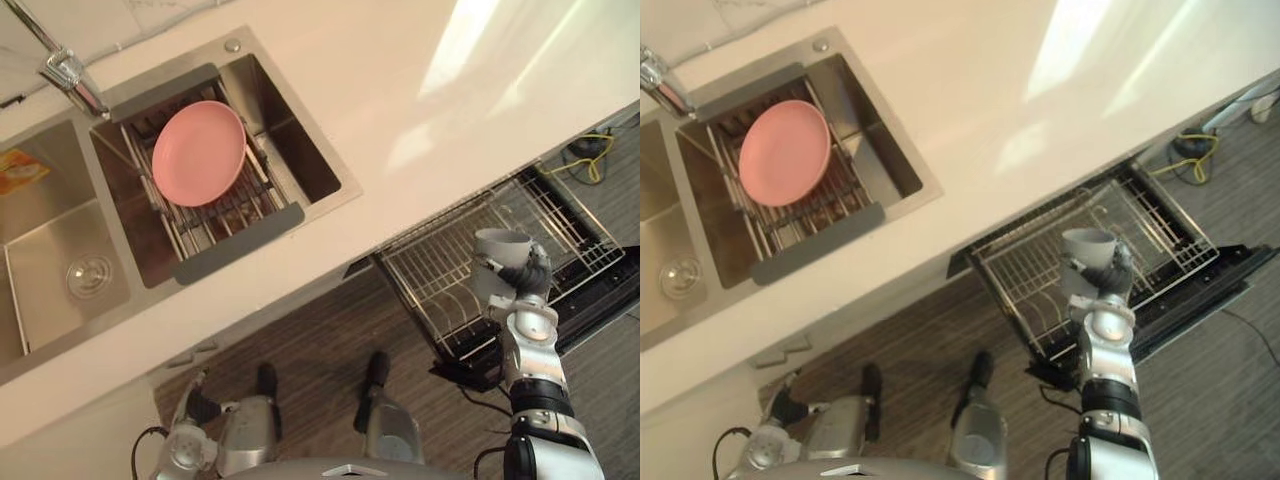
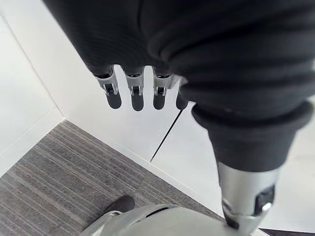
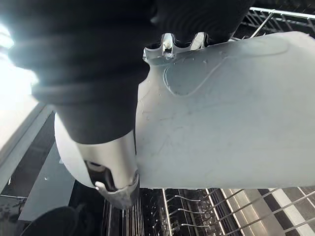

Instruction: Walk over to the sink, pick up the cup, carry it to the dishwasher, place the cup inside the dishwasher, then close the dishwasher door

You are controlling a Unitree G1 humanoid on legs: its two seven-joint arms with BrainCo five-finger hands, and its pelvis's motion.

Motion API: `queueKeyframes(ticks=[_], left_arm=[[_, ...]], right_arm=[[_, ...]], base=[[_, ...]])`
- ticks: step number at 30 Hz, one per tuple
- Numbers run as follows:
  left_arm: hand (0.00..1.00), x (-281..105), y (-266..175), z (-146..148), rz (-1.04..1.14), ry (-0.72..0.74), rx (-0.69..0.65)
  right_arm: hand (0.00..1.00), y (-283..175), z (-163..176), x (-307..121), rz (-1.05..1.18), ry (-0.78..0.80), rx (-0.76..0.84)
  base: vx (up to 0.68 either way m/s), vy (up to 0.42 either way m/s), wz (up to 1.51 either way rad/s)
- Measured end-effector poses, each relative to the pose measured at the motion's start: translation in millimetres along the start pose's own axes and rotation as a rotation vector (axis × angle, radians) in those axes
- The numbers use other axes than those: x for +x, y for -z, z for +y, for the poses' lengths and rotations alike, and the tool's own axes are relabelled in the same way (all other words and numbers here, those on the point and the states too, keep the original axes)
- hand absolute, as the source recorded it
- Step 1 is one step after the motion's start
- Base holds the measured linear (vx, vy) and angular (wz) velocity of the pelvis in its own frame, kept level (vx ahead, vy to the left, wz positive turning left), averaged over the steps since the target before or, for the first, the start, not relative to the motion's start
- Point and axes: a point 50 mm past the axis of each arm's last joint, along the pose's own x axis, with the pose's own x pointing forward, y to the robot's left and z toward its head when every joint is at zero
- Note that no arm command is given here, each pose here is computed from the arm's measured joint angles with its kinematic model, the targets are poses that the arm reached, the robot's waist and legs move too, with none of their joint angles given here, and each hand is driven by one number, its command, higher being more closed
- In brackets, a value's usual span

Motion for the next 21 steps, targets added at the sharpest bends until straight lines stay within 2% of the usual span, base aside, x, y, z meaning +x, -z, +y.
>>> queueKeyframes(ticks=[4,10,16,21], left_arm=[[0.0,0,-1,0,-0.001,-0.005,-0.012],[0.0,1,-2,0,-0.002,-0.008,-0.026],[0.0,3,-4,1,-0.004,-0.006,-0.026],[0.0,4,-3,-2,0.008,0.008,-0.012]], right_arm=[[1.0,-16,0,10,-0.049,-0.011,-0.05],[1.0,-11,6,18,0.007,-0.041,-0.152],[1.0,4,14,24,0.093,-0.147,-0.42],[1.0,1,14,35,0.127,-0.214,-0.557]], base=[[-0.05,-0.014,0.13],[-0.04,-0.016,0.04],[-0.07,-0.012,0.08],[-0.05,-0.008,0.04]])
